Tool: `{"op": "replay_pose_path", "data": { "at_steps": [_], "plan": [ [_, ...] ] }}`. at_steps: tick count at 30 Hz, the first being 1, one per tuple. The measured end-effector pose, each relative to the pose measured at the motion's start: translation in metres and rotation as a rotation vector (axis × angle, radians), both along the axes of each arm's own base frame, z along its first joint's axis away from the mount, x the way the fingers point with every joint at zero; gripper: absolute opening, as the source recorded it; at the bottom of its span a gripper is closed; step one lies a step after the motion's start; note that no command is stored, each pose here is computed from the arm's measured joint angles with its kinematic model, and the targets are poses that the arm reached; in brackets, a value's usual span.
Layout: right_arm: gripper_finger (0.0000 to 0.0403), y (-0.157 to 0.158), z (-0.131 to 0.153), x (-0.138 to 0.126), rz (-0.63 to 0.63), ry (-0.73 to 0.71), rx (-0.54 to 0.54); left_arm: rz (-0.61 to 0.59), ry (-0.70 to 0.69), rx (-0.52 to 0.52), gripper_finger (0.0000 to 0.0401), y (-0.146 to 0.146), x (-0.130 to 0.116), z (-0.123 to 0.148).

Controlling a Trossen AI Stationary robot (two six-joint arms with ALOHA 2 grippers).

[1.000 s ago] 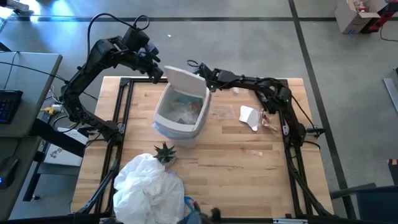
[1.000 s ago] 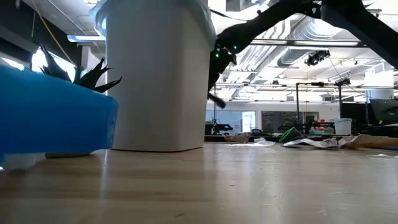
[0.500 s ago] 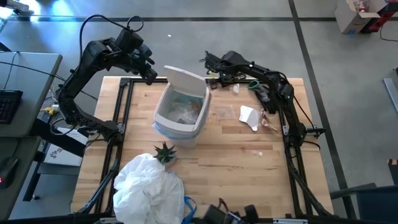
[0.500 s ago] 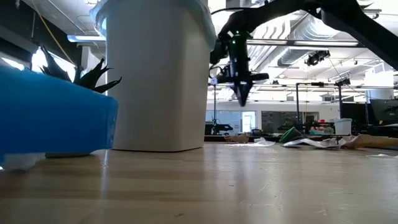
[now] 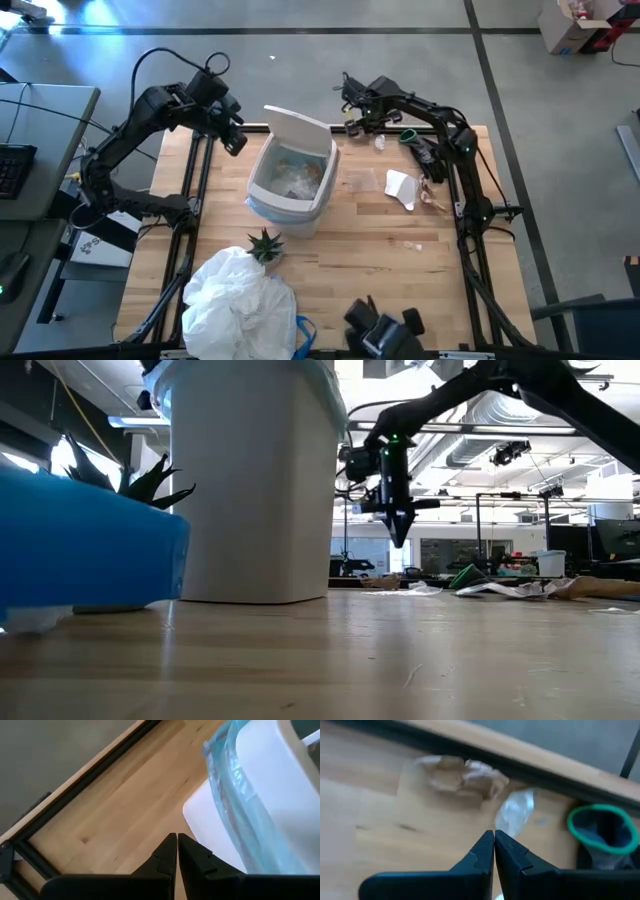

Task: Place trash/remove bag and relplace
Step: Put the brown napkin into the trash bin

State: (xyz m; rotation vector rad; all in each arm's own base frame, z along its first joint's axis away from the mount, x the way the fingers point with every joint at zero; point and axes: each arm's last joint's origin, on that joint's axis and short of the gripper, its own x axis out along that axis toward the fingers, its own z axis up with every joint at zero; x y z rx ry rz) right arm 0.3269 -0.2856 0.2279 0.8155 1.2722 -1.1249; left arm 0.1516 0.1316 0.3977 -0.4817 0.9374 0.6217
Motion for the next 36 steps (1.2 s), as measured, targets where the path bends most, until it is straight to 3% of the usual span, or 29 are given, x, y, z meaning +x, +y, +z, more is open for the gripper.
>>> {"op": "replay_pose_path", "data": {
  "at_steps": [9,11,18,27,30,36],
  "plan": [
    [0.0001,-0.032,-0.001,-0.022,-0.053,-0.079,0.004,-0.013,-0.11,0.003,0.0,0.003,0.007,0.003],
    [0.0,-0.035,-0.007,-0.018,-0.049,-0.136,0.044,-0.009,-0.111,0.001,0.0,0.003,0.006,0.003],
    [0.0,-0.038,-0.027,0.005,-0.016,-0.24,0.023,-0.03,-0.112,-0.024,0.0,0.002,0.006,0.002],
    [0.0,-0.011,-0.078,0.007,-0.024,0.059,0.257,-0.05,-0.113,-0.036,0.0,0.001,0.006,0.001],
    [0.0,0.009,-0.073,0.016,0.034,0.129,0.254,-0.061,-0.113,-0.025,0.0,0.001,0.006,0.002],
    [0.0,0.035,-0.047,0.031,0.071,0.099,0.182,-0.076,-0.127,0.001,0.0,0.002,0.007,0.003]
  ]
}}
